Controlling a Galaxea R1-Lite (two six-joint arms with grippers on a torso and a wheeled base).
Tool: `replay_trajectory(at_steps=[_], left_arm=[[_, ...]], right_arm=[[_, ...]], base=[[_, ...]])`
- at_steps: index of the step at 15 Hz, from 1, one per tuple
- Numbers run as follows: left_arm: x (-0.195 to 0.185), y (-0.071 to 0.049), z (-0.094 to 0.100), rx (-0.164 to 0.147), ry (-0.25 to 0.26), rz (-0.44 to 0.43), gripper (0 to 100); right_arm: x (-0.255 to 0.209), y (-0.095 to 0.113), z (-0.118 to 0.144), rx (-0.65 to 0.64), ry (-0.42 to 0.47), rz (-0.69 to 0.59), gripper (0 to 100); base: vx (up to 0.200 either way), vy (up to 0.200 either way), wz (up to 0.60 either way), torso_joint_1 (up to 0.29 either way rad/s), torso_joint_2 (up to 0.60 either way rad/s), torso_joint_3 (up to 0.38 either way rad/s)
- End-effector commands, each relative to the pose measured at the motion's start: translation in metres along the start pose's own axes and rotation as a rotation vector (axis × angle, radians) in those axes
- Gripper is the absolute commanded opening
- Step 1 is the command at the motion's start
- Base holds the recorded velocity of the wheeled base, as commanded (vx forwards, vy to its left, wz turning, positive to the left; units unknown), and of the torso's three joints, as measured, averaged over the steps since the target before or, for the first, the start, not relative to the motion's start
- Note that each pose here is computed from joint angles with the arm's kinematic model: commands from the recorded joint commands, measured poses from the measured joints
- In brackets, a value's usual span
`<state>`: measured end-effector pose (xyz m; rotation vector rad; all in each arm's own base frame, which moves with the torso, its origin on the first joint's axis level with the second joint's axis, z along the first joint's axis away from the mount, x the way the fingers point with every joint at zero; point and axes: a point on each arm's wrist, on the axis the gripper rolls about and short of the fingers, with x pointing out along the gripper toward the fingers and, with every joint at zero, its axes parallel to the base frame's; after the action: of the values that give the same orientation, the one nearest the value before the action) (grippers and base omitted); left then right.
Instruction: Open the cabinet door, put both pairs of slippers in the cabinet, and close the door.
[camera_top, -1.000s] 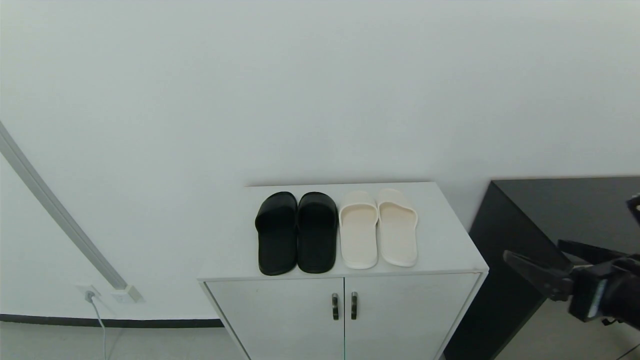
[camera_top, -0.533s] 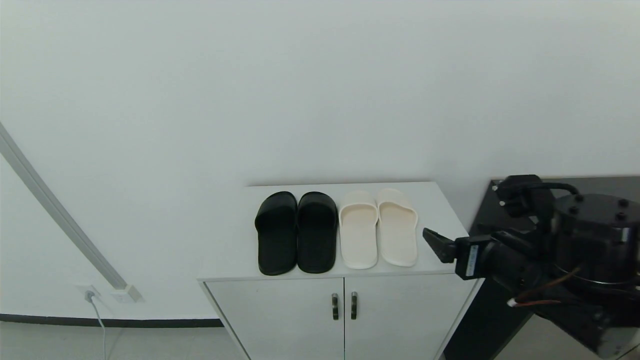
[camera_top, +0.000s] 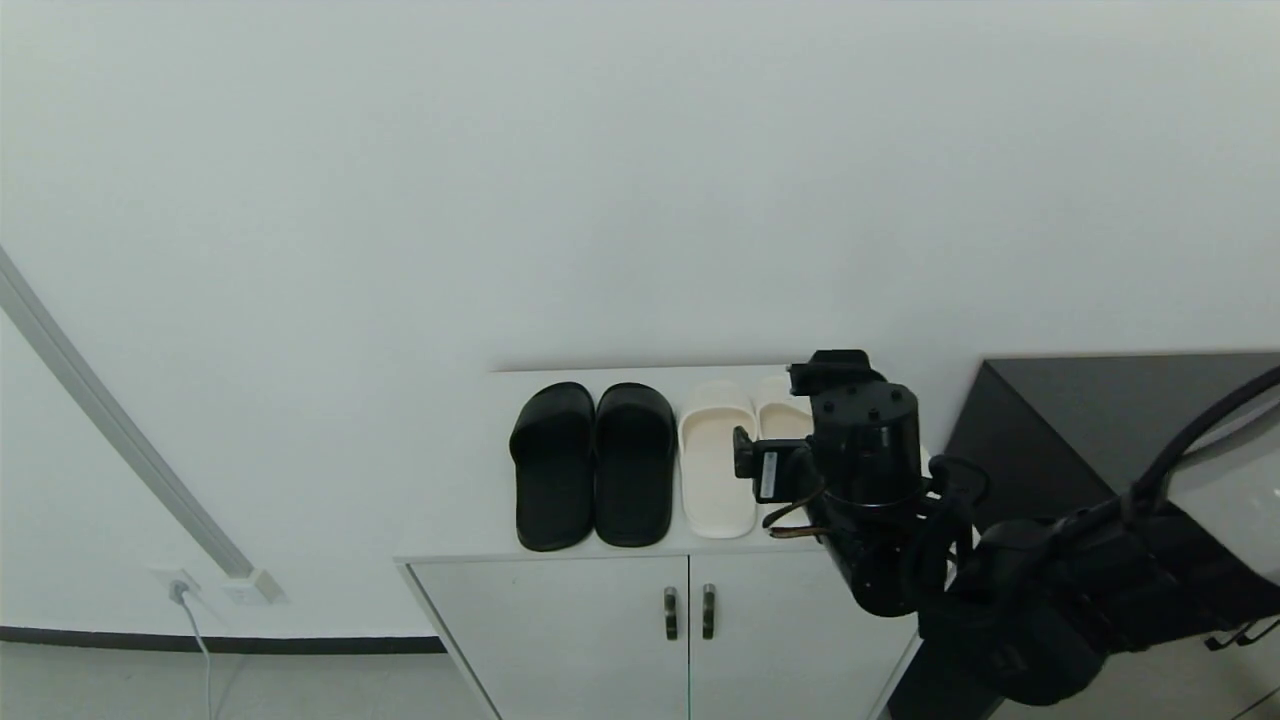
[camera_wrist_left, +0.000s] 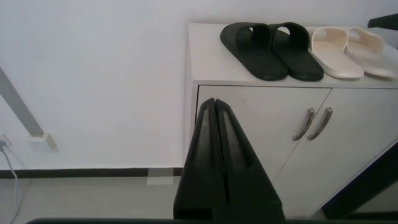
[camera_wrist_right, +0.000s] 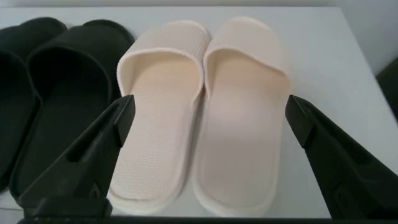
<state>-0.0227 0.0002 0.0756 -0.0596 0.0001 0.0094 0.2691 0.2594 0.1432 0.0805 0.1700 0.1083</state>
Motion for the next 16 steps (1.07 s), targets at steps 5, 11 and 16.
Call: replay_trajectory(at_steps=[5, 11, 16], left_arm=[[0.0, 0.0, 0.0, -0.002, 0.001, -0.002, 0], [0.0, 0.0, 0.0, -0.002, 0.001, -0.002, 0], [0.0, 0.0, 0.0, -0.002, 0.0, 0.0, 0]], right_arm=[[0.037, 0.007, -0.03, -0.042, 0.071, 0.007, 100], [0.077, 0.004, -0.039, -0.02, 0.062, -0.005, 100], [0.105, 0.005, -0.038, -0.012, 0.03, -0.028, 100]], base=[[0.0, 0.0, 0.0, 0.0, 0.0, 0.0], [0.0, 0.0, 0.0, 0.0, 0.0, 0.0], [0.0, 0.0, 0.0, 0.0, 0.0, 0.0]])
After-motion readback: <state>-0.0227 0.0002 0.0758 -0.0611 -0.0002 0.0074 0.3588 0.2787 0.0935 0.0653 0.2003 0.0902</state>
